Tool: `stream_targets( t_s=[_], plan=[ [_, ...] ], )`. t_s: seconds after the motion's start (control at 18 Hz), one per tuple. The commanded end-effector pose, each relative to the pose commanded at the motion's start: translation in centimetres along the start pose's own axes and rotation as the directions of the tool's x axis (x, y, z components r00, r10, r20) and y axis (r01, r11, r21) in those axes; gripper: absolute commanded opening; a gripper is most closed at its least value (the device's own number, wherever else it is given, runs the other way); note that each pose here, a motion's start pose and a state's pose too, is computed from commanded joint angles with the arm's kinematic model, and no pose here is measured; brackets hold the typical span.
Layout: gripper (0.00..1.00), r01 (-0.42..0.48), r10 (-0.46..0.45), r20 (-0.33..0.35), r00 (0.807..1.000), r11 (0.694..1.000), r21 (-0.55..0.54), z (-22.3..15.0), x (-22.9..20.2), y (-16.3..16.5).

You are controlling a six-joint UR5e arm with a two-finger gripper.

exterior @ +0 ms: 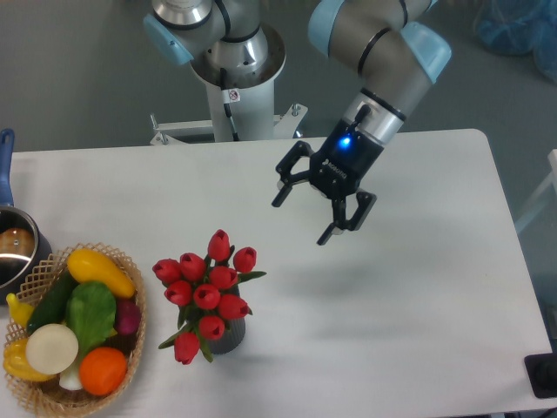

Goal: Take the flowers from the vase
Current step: 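Lower the open gripper around the tulip stems above the vase rim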

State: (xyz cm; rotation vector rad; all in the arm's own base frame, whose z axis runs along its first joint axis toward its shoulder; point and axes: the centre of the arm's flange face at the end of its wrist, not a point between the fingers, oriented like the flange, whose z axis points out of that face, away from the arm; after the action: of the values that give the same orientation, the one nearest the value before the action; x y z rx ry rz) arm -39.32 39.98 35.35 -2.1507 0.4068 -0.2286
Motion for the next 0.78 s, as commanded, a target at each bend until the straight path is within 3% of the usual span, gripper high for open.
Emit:
stream_targets(
  t_s=[0.22,0.56,0.78],
  plan=[
    [1.0,0.009,-0.007,-0.034,0.999,0.996,0.084,2.3,-0.6,0.4],
    [1.0,0.036,-0.029,-0.043,0.999,0.987,0.159,2.8,-1.1,0.6],
    [1.0,0.043,-0.036,-0.044,0.998,0.985,0.165,3.8,-1.8,0.6]
  ],
)
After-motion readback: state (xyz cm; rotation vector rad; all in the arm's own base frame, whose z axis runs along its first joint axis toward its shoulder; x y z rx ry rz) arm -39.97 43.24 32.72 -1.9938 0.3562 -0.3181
